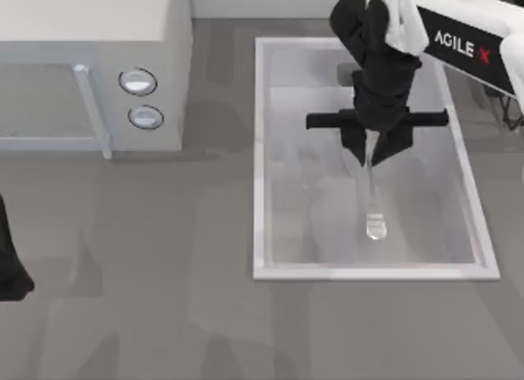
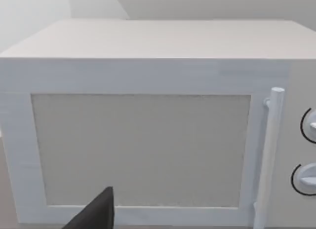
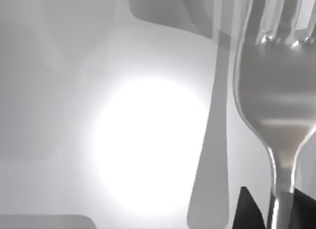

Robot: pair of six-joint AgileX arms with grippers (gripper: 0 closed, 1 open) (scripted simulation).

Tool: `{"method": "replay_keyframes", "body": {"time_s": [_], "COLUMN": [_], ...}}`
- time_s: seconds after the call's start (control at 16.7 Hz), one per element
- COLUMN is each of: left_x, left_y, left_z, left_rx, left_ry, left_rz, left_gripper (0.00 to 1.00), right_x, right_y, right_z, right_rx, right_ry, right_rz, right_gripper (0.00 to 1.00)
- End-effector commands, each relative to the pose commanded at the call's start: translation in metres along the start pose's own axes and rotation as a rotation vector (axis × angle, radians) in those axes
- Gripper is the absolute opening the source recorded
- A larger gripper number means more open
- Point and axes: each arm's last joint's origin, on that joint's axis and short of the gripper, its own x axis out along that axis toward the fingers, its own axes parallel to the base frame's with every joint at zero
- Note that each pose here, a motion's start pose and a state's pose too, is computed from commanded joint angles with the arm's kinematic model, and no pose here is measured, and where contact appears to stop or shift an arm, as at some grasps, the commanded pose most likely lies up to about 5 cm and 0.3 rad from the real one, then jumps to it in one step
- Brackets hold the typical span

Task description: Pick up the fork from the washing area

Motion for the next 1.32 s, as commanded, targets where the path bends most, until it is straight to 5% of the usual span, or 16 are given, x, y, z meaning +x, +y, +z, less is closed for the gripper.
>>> {"method": "replay_keyframes", "body": {"time_s": [0.3, 0.72, 1.02, 1.32], "left_x": [0.0, 0.0, 0.0, 0.0], "left_y": [0.0, 0.0, 0.0, 0.0], "left_z": [0.0, 0.0, 0.0, 0.0], "left_rx": [0.0, 0.0, 0.0, 0.0], "left_ry": [0.0, 0.0, 0.0, 0.0], "left_rz": [0.0, 0.0, 0.0, 0.0], "left_gripper": [1.0, 1.0, 1.0, 1.0], "right_x": [-0.065, -0.075, -0.117, -0.149], "right_y": [-0.004, -0.014, -0.079, -0.158], "right_z": [-0.004, -0.006, -0.034, -0.109], "right_rx": [0.0, 0.0, 0.001, 0.004], "right_ry": [-0.012, -0.016, -0.009, 0.028], "right_rz": [0.005, 0.007, 0.004, -0.001], "right_gripper": [0.0, 0.0, 0.0, 0.0]}}
